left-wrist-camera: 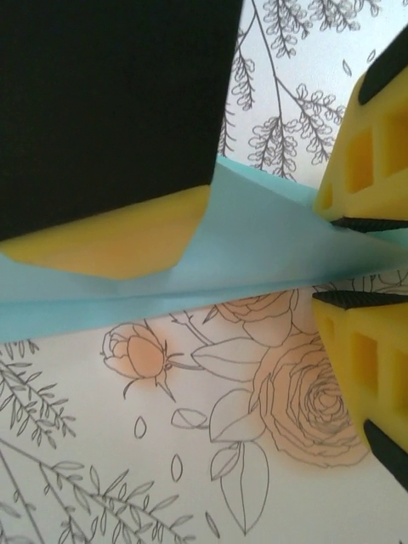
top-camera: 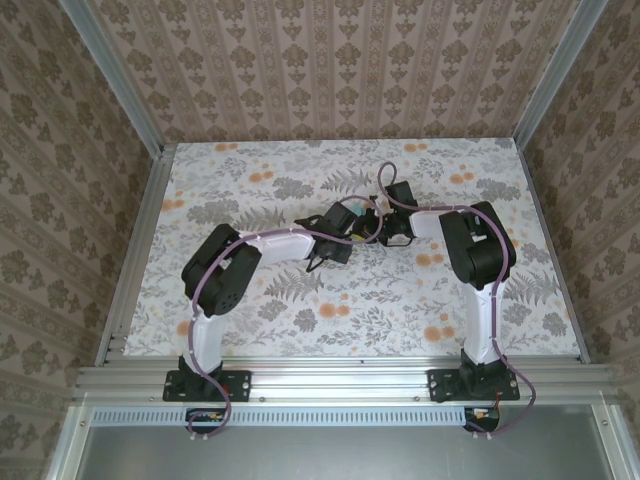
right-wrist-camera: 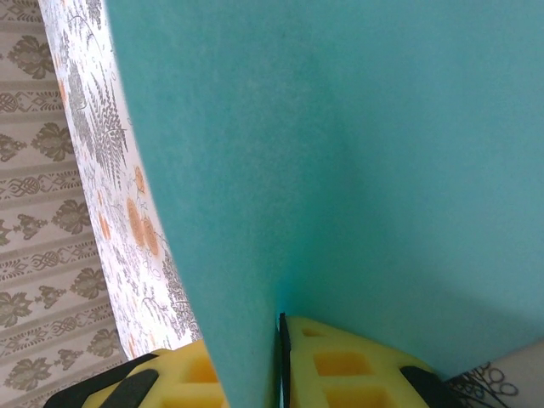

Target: Fold a paper plane with a square sheet of paper (pick it up from the middle)

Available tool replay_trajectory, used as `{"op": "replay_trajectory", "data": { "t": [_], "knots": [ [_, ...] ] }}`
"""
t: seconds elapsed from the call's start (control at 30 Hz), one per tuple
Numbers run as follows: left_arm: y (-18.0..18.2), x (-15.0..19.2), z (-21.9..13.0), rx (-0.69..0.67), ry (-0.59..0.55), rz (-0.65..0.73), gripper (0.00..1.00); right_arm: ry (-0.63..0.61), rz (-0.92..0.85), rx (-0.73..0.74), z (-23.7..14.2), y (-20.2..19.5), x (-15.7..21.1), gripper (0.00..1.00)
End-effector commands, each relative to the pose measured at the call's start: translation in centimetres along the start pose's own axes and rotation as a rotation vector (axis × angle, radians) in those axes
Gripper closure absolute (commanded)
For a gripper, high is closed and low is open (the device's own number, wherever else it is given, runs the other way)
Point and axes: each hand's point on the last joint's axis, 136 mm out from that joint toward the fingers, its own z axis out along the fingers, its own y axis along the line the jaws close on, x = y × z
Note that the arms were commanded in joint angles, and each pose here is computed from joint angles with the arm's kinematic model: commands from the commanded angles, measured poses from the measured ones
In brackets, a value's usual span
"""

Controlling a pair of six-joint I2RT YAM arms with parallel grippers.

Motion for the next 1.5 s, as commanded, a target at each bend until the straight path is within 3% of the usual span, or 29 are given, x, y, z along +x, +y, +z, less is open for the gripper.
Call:
{"op": "replay_trajectory", "data": {
  "t": [0.0,0.7,1.0,1.27,1.47],
  "knots": [
    [1.5,0.7,0.6,-0.103,0.023,0.024,0.77,-0.017,0.042,0.096,1.6,-3.4,0.2,0.86],
    [2.0,2.9,2.1,-0.225,0.069,0.11,0.95,-0.052,0.109,0.114,-1.5,-0.2,-0.5,0.8],
    [1.9,3.1,2.2,-0.237,0.074,0.122,0.97,-0.058,0.089,0.146,-2.7,0.0,0.0,0.78],
    [1.8,3.1,2.2,-0.23,0.076,0.121,0.98,-0.078,0.053,0.201,-2.8,-1.1,-0.2,0.9],
    [1.7,3.1,2.2,-0.224,0.075,0.125,0.96,-0.079,0.007,0.229,-2.2,-2.0,-0.7,0.9]
  ]
}}
